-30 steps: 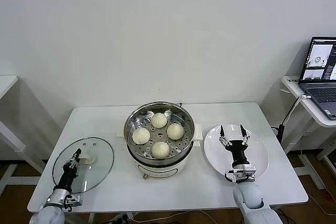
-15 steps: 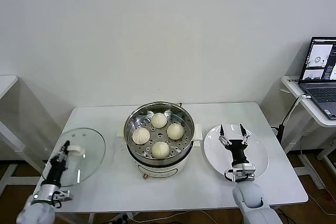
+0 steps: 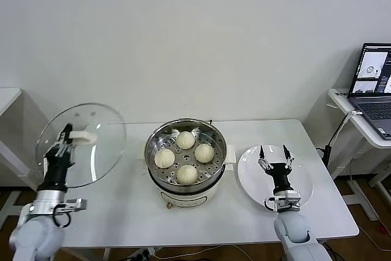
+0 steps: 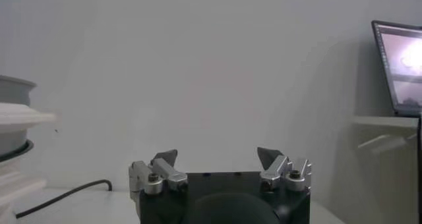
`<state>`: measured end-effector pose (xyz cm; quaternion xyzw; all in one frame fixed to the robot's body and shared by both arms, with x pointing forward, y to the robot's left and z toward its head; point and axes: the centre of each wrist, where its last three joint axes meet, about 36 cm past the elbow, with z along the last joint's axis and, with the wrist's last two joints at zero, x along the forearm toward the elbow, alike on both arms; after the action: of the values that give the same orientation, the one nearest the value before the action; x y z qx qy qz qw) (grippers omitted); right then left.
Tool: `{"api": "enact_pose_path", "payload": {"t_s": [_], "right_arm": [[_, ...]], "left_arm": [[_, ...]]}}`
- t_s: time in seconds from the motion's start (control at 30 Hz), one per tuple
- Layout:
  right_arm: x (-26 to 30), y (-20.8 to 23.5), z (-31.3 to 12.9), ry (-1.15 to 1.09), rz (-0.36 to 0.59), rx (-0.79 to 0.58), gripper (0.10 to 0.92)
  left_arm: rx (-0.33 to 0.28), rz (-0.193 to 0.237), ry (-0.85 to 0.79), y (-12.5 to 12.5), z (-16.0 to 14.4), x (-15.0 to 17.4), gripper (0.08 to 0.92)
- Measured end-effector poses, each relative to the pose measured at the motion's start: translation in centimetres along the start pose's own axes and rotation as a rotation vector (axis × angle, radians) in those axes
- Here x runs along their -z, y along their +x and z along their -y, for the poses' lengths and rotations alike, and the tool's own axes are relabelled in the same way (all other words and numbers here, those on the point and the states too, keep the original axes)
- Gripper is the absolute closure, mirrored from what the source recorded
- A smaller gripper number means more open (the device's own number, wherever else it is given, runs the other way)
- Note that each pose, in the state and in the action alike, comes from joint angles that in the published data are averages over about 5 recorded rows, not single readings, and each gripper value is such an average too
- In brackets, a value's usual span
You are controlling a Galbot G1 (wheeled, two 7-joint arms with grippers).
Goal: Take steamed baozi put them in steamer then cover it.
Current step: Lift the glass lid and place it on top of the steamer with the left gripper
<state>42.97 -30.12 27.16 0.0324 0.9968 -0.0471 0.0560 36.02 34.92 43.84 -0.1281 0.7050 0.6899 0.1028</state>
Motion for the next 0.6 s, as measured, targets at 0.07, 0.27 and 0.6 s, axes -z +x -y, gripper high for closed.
{"api": "enact_pose_path", "payload": {"t_s": [0.07, 0.27, 0.6], "right_arm": [[-0.1, 0.0, 0.1, 0.001, -0.003, -0.004, 0.200], [-0.2, 0.0, 0.1, 0.002, -0.010, -0.013, 0.200], [-0.5, 0.0, 0.0, 0.003, -0.017, -0.029, 0.200]], "left_arm": [[0.005, 0.014, 0.033, -0.3, -1.1, 2.5, 0.811], [-0.020, 0.048, 0.132, -1.0, -2.8, 9.7, 0.811], [-0.127, 0.119, 0.169, -1.4, -3.5, 18.7, 0.811]]}}
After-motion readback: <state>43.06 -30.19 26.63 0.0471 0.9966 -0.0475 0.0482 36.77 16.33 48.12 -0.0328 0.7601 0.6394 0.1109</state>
